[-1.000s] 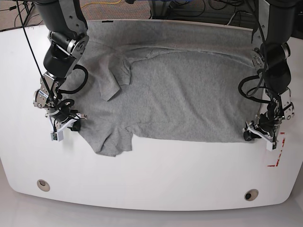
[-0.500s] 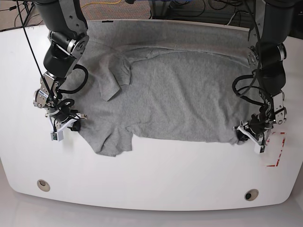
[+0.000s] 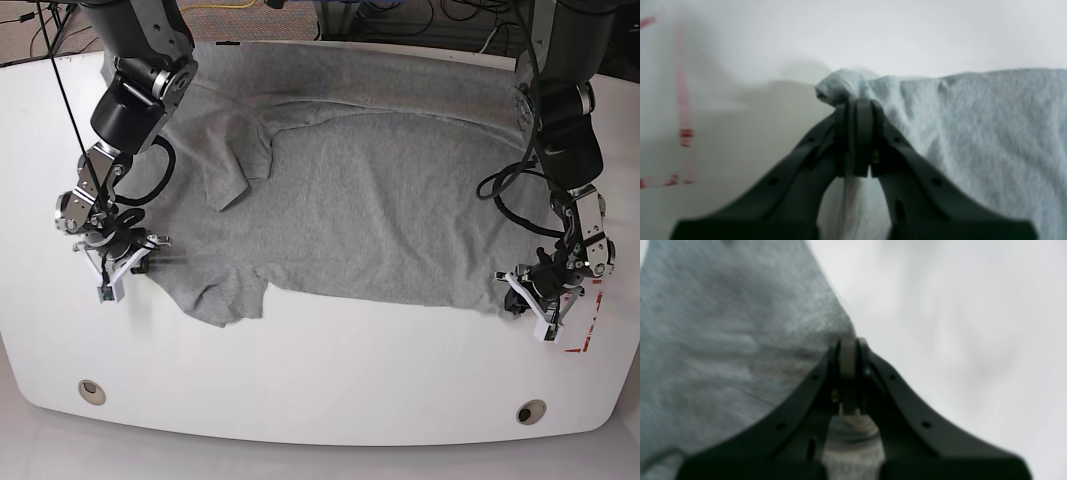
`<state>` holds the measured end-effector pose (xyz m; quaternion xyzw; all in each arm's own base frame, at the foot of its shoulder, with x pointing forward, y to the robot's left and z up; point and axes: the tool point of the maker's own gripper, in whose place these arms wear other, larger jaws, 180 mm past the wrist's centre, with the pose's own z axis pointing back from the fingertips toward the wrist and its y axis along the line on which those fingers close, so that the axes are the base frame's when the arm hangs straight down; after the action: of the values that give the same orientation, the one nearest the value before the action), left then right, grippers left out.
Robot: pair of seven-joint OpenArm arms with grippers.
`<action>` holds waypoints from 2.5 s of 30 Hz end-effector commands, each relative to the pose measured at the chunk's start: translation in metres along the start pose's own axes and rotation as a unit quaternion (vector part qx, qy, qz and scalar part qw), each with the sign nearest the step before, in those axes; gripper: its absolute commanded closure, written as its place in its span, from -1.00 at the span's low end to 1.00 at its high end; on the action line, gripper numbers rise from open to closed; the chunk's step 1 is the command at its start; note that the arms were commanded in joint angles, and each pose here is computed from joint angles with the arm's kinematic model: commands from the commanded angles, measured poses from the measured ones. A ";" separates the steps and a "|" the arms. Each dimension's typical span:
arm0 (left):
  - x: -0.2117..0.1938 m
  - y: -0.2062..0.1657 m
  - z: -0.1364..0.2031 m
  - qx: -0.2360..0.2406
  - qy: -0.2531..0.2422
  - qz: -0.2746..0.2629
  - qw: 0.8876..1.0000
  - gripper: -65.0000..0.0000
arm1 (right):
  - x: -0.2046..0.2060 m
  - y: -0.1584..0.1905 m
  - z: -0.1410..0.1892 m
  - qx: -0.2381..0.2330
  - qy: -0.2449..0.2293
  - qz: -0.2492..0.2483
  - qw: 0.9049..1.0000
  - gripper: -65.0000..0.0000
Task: Layout the t-shirt on the table in an organized manner, then fold the t-shirt properly
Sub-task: 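Lift the hem with both grippers and fold it over the shirt body, then release and regrasp the folded edge with the left gripper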
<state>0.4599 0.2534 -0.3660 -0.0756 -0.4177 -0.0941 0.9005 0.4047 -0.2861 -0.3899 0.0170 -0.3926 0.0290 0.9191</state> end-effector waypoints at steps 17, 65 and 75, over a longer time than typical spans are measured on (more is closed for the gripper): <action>0.023 0.018 0.050 0.051 -0.020 -0.074 0.996 0.95 | 0.038 -0.037 0.062 -0.093 0.004 0.056 0.994 0.98; -0.038 -0.004 0.050 0.044 0.041 -0.044 0.997 0.15 | -0.053 -0.009 0.145 -0.166 0.124 0.095 0.974 0.96; -0.013 -0.030 0.005 -0.023 0.048 0.002 0.999 -0.11 | -0.054 -0.006 0.143 -0.162 0.123 0.092 0.975 0.96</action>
<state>0.4193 0.2371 -0.3928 -0.0807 -0.3386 -0.1004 0.9321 0.2567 -0.2968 -0.3423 -0.1611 -0.2551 0.0525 0.9520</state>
